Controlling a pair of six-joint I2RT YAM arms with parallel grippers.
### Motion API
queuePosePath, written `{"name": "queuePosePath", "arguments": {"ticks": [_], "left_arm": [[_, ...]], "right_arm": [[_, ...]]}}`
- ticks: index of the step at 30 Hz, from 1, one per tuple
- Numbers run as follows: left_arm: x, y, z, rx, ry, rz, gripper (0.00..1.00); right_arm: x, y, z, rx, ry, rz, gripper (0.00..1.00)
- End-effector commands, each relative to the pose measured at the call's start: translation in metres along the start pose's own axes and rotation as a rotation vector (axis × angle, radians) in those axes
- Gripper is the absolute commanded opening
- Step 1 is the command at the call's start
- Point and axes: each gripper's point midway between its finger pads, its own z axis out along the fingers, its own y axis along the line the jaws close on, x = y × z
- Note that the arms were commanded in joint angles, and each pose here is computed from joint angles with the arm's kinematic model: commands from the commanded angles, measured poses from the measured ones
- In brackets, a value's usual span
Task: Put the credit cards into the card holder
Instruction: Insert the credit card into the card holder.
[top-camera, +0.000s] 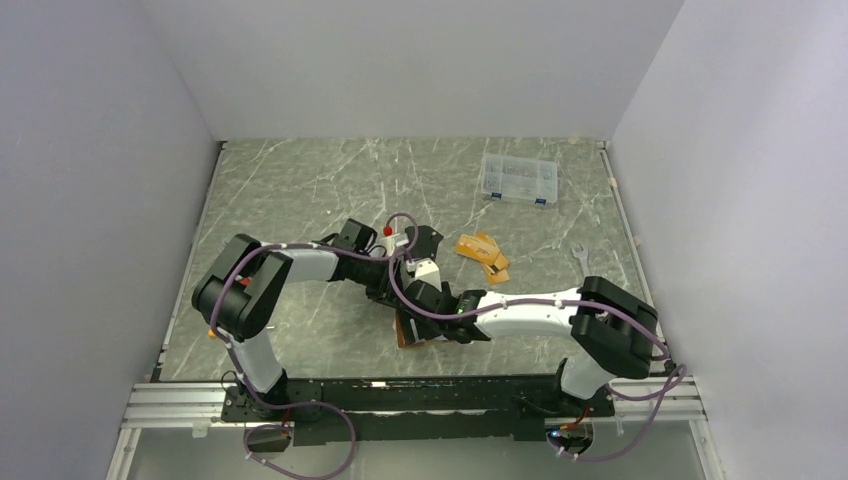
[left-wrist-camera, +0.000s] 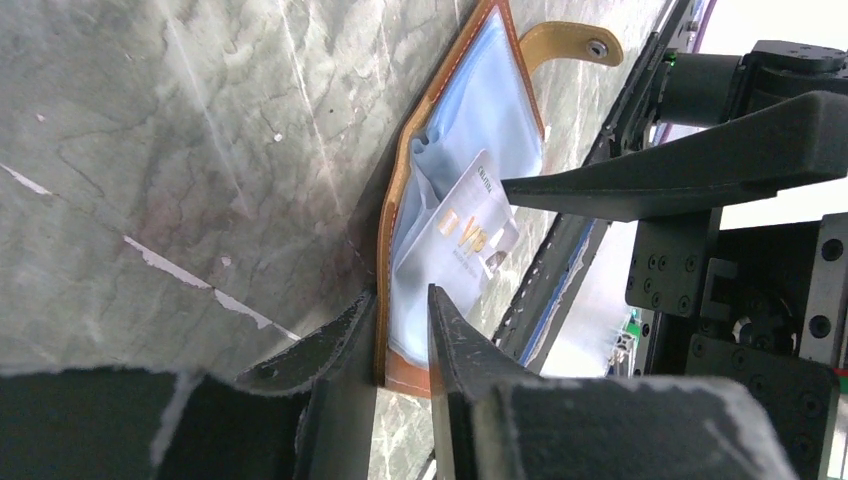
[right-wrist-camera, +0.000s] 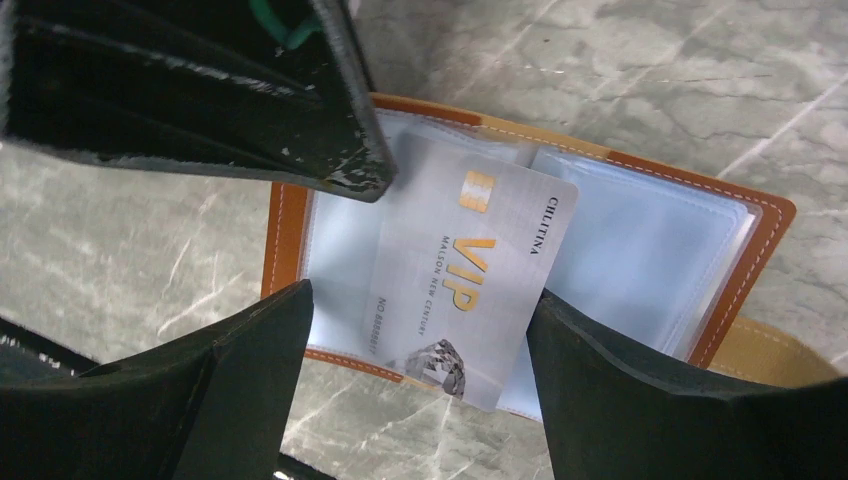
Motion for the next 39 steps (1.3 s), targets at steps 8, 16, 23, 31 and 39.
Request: {"name": "queuePosePath", "arguments": {"ticks": [8,16,23,31,39], "left_arm": [[-0.004,-0.019,-0.002,0.089,-0.028,0.022,0.33],[-0.005,-0.025,-0.003,0.116,-0.036,0.036,0.33],[-0.007,-0.023,-0.003,0.109,-0.039,0.036,0.28],[-0.006,-0.018,-0.004,0.073,-0.032,0.038,0.24],[-0.006,-0.014,-0.004,0.05,-0.03,0.042,0.24]], "right_arm": [[0.002,0.028,-0.009,-0.137,0.045,-0.078,0.8],[0.004,0.018,-0.004,-0.108,0.052,-0.063,0.8],[-0.016,0.02,-0.03,-0.324,-0.05,0.063,0.8],[-0.029,0.004,-0.035,-0.341,-0.075,0.119,0.64],[-0.004,-0.021,-0.025,-0.267,-0.029,0.194,0.19]]}}
